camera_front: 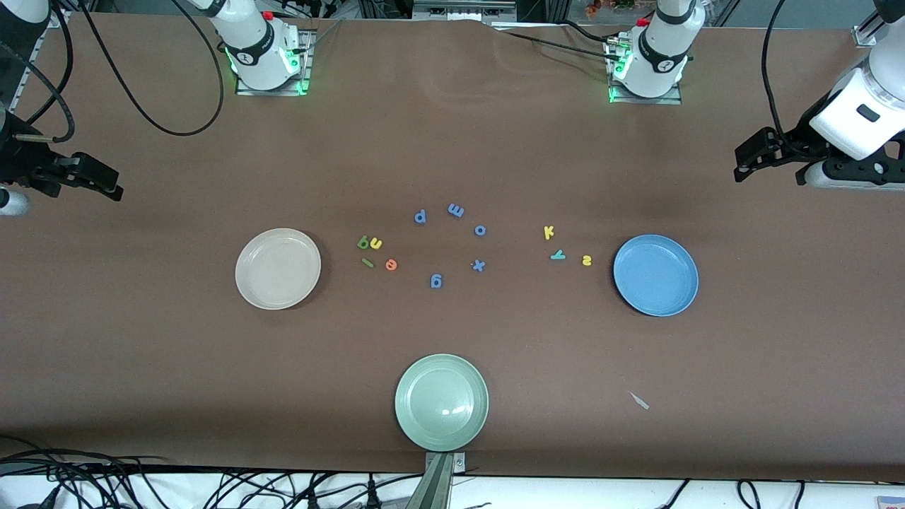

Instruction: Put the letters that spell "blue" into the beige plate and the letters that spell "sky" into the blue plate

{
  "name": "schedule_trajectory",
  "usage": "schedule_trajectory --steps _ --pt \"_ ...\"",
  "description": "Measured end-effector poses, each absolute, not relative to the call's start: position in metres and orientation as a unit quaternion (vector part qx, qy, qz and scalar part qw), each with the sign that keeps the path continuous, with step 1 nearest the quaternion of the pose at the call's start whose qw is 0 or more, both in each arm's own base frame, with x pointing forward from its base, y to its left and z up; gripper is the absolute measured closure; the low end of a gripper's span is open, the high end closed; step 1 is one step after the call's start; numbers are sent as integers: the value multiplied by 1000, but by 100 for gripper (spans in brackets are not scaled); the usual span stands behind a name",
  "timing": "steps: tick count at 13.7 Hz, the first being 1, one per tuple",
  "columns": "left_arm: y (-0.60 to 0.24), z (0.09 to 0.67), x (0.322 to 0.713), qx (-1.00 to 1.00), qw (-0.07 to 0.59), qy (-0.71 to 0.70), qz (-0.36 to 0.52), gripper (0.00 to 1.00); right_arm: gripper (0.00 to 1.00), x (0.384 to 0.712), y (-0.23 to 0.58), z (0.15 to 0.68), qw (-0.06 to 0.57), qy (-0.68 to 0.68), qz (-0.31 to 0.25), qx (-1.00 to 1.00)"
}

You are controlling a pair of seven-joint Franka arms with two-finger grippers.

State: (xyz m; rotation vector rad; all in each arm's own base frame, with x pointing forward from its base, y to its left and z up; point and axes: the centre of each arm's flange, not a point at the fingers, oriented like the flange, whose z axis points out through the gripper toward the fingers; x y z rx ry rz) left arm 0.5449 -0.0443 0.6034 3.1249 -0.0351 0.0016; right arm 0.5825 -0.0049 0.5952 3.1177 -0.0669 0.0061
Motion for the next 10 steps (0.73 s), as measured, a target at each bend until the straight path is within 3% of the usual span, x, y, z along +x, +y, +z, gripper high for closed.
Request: schedule_trajectory --steps 10 --pt "-44 603 545 1000 8 -11 1 0 0 584 1 593 11 -18 0 1000"
